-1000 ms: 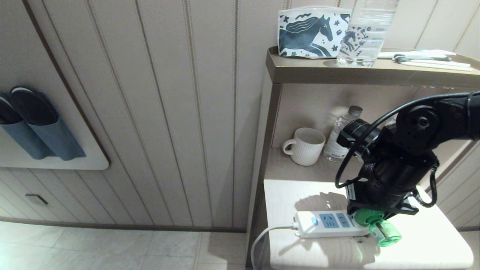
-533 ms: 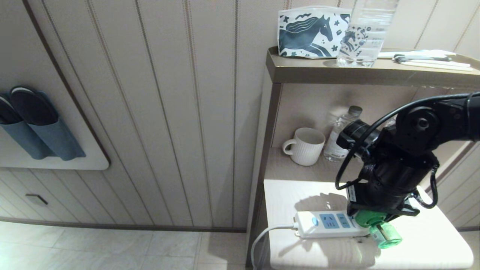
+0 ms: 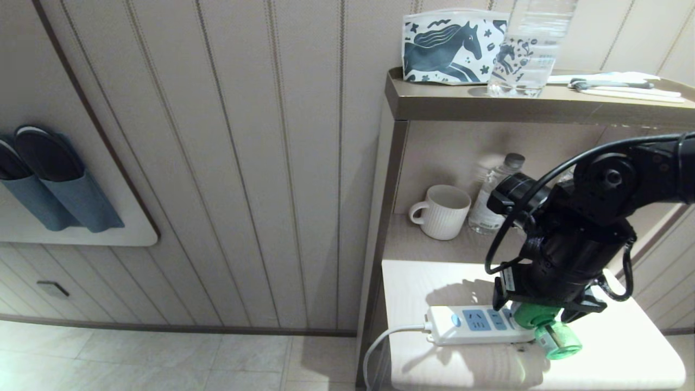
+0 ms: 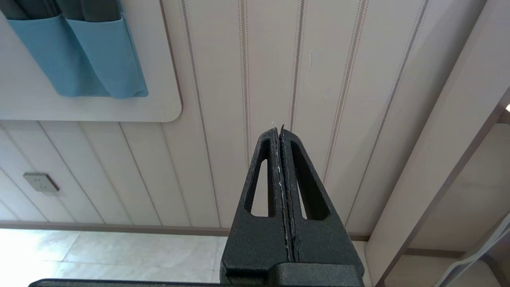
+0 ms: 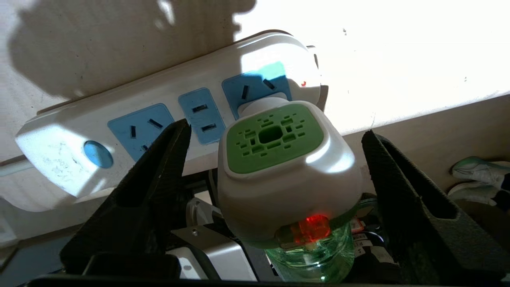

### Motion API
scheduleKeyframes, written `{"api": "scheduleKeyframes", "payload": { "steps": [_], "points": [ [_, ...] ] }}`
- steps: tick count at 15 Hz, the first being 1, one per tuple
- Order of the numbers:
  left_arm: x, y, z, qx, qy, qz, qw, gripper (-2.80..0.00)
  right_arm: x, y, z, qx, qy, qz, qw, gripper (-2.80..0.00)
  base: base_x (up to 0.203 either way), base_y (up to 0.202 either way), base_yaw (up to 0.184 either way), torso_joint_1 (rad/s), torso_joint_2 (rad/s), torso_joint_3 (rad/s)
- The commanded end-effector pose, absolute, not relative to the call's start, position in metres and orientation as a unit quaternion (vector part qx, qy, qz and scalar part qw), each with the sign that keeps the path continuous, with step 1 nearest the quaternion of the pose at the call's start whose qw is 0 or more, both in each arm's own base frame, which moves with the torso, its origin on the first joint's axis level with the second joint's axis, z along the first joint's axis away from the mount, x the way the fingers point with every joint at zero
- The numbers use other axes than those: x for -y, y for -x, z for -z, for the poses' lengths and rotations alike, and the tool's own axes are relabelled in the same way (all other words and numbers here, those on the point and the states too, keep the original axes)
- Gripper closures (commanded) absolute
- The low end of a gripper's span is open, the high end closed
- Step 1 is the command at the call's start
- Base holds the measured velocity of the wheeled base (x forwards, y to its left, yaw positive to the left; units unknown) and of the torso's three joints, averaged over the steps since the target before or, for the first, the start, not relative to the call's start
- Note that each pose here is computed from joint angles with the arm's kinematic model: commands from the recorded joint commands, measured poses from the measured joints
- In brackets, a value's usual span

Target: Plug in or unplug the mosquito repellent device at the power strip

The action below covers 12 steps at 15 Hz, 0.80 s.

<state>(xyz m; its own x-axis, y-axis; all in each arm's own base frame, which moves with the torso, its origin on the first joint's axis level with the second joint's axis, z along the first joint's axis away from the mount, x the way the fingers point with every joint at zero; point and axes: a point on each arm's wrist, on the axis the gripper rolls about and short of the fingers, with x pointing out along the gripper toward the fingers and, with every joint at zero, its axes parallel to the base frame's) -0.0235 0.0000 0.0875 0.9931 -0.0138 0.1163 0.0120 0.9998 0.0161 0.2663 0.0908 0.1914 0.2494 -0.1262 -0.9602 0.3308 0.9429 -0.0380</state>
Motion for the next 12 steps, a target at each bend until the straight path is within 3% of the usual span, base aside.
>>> {"api": "scheduleKeyframes", "payload": {
  "steps": [1,12],
  "points": [
    [0.000,0.024,-0.088,0.059,-0.008,0.006,0.998,0.00,-0.090,-0.263,-0.199,-0.587,-0.091,0.143,0.792,-2.80,0.000,0.000,0.000,0.000,0.00,0.000],
    [0.000,0.024,-0.088,0.059,-0.008,0.006,0.998,0.00,-0.086,-0.226,-0.274,-0.515,-0.112,0.096,0.844,-2.80,0.000,0.000,0.000,0.000,0.00,0.000]
  ]
}}
